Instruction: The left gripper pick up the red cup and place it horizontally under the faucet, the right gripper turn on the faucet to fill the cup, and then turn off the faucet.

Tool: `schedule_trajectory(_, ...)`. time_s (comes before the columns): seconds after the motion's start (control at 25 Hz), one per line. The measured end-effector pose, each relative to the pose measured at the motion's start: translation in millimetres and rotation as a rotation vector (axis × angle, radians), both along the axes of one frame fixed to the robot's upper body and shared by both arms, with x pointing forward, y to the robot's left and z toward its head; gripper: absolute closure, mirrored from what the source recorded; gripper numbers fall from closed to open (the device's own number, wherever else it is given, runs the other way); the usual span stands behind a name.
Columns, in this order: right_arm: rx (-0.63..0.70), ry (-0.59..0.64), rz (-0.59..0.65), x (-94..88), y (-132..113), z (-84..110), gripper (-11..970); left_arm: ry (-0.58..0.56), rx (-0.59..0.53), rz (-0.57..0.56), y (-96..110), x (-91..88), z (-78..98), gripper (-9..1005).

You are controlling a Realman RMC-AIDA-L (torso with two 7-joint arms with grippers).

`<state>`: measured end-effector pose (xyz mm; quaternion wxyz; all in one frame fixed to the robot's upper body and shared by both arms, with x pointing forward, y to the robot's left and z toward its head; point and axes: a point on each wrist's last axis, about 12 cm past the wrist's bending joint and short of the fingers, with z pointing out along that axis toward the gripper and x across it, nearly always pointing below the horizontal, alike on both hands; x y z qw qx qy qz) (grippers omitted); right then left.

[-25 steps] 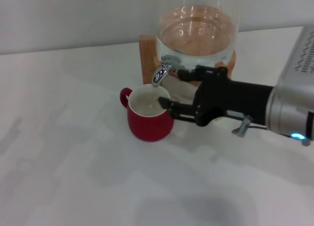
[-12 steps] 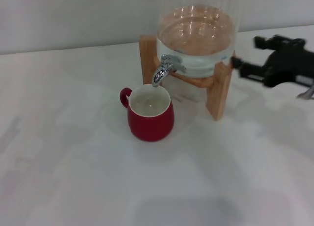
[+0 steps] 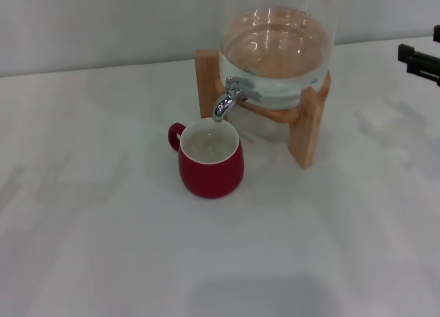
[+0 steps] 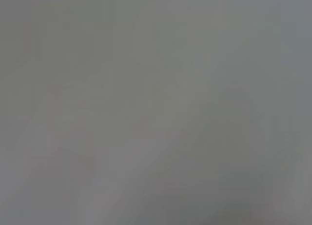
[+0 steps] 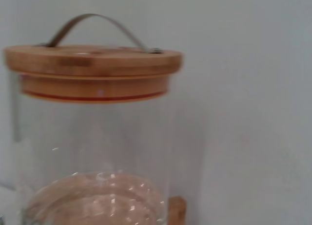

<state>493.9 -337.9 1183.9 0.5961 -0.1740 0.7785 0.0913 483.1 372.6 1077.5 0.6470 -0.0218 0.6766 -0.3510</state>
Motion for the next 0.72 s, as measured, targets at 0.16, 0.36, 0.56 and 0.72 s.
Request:
schedule_trajectory(0.16, 0.042, 0.010, -0.032, 4.8, -12.8, -4.2, 240, 0.048, 0.071, -0.050, -0.9, -0.2, -0.9, 111)
schedule_trajectory(0.36, 0.059, 0.023, -0.047, 11.3, -20.2, -10.5, 240, 0.059, 0.199, -0.074, -1.9, -4.3, 6.3, 112)
schedule_trajectory(0.56, 0.081, 0.033, -0.083, 14.5, -30.8, -15.6, 240, 0.158, 0.293, -0.140, -5.9, -7.2, 10.4, 112)
schedule_trajectory(0.72, 0.106, 0.035, -0.104, 18.0, -38.0, -19.5, 240, 0.153, 0.366, -0.185, -9.3, -11.3, 12.6, 112)
